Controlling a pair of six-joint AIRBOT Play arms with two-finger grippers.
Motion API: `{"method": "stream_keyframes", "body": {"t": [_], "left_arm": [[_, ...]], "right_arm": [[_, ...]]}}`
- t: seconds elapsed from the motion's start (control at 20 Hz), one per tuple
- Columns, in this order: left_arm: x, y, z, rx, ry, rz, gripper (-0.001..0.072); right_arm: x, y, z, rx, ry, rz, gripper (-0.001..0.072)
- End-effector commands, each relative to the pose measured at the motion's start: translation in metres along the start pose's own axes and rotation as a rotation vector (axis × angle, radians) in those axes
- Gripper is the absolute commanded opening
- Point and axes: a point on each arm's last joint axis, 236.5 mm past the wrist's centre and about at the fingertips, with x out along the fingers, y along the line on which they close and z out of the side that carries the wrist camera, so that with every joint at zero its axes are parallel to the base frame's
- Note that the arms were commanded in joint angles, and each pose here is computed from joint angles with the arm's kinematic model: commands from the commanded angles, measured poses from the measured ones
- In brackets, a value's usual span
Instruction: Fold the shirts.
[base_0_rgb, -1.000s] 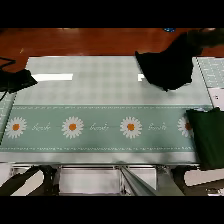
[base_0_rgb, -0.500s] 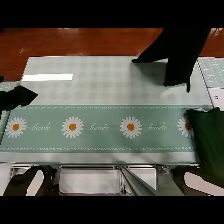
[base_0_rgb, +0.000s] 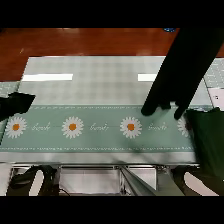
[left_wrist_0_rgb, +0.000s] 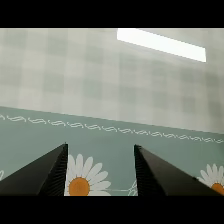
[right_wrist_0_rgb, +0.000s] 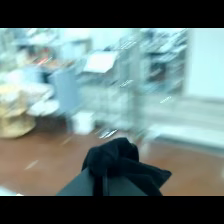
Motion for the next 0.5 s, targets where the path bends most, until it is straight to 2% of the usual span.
{"method": "stream_keyframes", "body": {"t": [0.0, 0.2, 0.45], "left_arm": [[-0.002, -0.001, 0.002, 0.000, -0.014, -0.002, 0.0506], [-0.001, -0.001, 0.001, -0.001, -0.013, -0.002, 0.0506], [-0.001, -0.001, 0.001, -0.001, -0.012, -0.003, 0.0506]], "right_arm": [[0.006, 0.054, -0.057, 0.059, 0.197, 0.213, 0.0019], [0.037, 0.123, -0.173, 0.227, 0.455, 0.425, 0.0019], [0.074, 0.202, -0.349, 0.415, 0.715, 0.475, 0.0019]]}}
